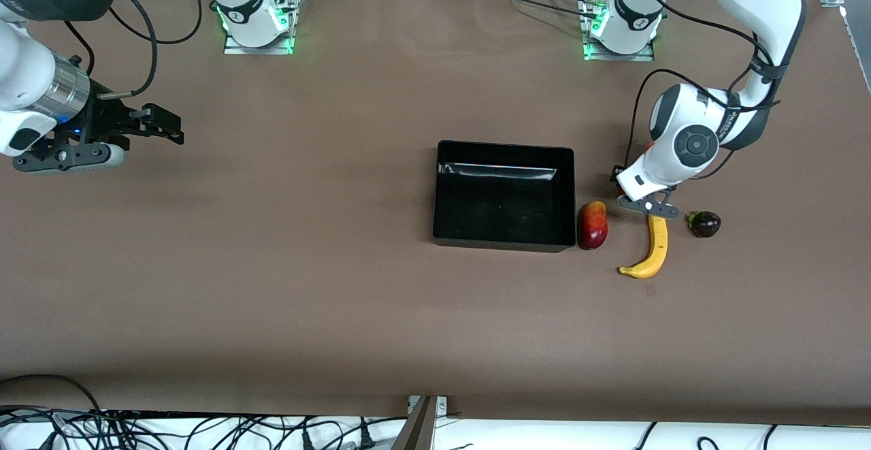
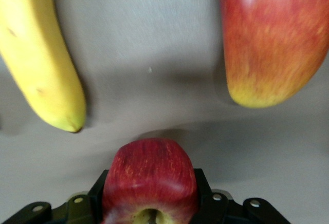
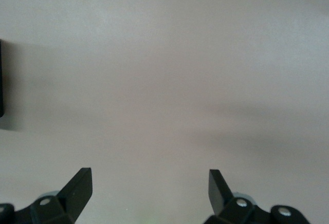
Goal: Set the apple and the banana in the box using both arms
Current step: 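Grasp the red apple with the left gripper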
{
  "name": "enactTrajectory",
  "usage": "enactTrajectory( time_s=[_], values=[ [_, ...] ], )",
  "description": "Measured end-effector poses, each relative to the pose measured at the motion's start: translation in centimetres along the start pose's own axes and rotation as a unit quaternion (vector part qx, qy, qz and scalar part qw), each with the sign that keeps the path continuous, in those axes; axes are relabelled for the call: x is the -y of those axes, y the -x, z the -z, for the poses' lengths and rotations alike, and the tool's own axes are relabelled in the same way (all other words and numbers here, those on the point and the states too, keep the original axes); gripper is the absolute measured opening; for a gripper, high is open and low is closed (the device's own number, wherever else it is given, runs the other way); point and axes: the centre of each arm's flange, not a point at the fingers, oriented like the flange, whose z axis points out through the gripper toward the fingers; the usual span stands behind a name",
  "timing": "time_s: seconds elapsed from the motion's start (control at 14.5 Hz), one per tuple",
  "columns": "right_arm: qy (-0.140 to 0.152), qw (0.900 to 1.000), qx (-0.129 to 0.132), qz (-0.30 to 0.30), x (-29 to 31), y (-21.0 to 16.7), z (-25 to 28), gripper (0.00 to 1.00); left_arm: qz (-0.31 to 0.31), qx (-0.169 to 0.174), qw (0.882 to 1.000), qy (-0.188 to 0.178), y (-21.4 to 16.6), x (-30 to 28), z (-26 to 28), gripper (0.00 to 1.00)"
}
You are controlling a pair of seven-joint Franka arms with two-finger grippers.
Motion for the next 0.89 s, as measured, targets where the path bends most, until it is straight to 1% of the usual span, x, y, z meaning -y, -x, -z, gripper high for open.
enactTrajectory(
  time_s=[0.21, 0.34, 0.48, 0.55, 0.69, 0.76, 0.89],
  values=[
    [0.01, 1.0, -0.008, 0.004, 0.0, 0.5, 0.9, 1.0, -0.005, 0.02, 1.0, -0.009, -2.8, -1.8, 7.4, 0.67],
    [0.014, 1.0, -0.012, 0.008, 0.3, 0.7, 1.3, 1.0, 0.014, 0.009, 1.0, -0.011, -4.5, -4.8, 12.9, 0.67],
    [0.014, 1.0, -0.015, 0.009, 0.4, 0.8, 1.6, 1.0, 0.06, -0.008, 0.998, 0.001, -5.5, -9.6, 16.0, 0.67],
    [0.014, 1.0, -0.018, 0.01, 0.4, 0.7, 1.8, 1.0, 0.082, -0.01, 0.997, 0.005, -5.5, -12.7, 16.1, 0.67],
    [0.015, 0.999, -0.027, 0.01, 0.5, 0.7, 2.6, 1.0, 0.113, -0.008, 0.993, 0.007, -5.8, -17.8, 13.9, 0.67],
    [0.015, 0.999, -0.03, 0.011, 0.5, 0.7, 2.9, 1.0, 0.122, -0.004, 0.993, 0.008, -6.0, -19.2, 12.2, 0.67],
    [0.018, 0.999, -0.033, 0.011, 0.5, 0.6, 3.0, 1.0, 0.129, 0.007, 0.991, 0.011, -6.3, -19.8, 8.9, 0.67]
  ],
)
